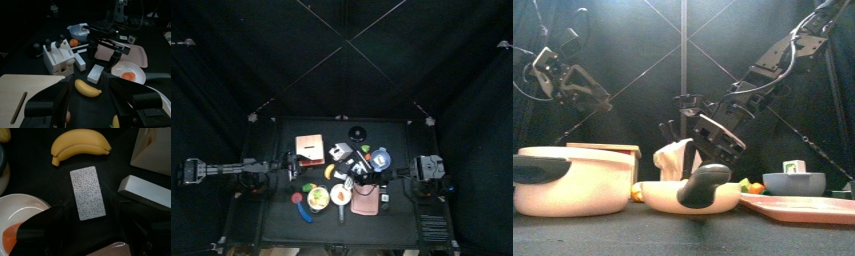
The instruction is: Grab rice
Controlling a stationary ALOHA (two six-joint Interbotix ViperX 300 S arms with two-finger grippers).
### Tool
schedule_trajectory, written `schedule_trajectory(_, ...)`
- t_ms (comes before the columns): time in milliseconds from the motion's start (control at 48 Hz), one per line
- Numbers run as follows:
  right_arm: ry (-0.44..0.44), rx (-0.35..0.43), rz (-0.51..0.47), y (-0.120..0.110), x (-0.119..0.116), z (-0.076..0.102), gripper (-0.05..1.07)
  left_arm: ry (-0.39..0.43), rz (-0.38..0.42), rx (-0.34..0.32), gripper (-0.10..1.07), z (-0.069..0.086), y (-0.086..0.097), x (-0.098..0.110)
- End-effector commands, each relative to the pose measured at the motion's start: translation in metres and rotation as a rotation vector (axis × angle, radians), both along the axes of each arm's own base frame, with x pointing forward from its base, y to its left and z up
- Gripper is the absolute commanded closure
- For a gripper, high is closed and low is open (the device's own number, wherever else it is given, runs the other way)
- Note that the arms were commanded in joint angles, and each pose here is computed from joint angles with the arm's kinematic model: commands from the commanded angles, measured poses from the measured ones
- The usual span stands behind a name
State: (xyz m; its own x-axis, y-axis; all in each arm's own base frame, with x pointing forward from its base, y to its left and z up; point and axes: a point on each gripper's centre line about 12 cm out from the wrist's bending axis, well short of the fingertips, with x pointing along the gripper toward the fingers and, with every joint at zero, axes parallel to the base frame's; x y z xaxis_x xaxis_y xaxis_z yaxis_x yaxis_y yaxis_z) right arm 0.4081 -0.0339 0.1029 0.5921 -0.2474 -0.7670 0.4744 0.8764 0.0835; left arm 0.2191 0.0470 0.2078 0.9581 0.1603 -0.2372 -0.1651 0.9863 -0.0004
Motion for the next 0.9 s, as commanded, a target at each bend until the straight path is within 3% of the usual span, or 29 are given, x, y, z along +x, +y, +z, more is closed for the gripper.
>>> schedule_trajectory(0, -0.033, 0.002, -0.002, -0.001, 0.003, 0.012, 0.14, -0.021, 0.004, -0.001, 0.11, 0.006, 0.001, 0.003)
schedule_trajectory(229, -0.033, 0.005, 0.0, -0.002, 0.004, 0.01, 0.21, -0.02, 0.005, -0.004, 0.11, 0.005, 0.001, 0.002)
schedule_trajectory(479, -0.073, 0.0, -0.005, -0.002, 0.003, 0.029, 0.3, -0.02, 0.005, -0.005, 0.11, 0.005, 0.001, 0.002)
schedule_trajectory(667, -0.132, -0.008, -0.007, -0.001, 0.005, 0.054, 0.3, -0.02, 0.005, -0.005, 0.11, 0.005, 0.001, 0.002)
schedule_trajectory(875, -0.131, -0.019, -0.02, -0.003, 0.003, 0.057, 0.3, -0.019, 0.005, -0.006, 0.11, 0.004, 0.001, 0.002)
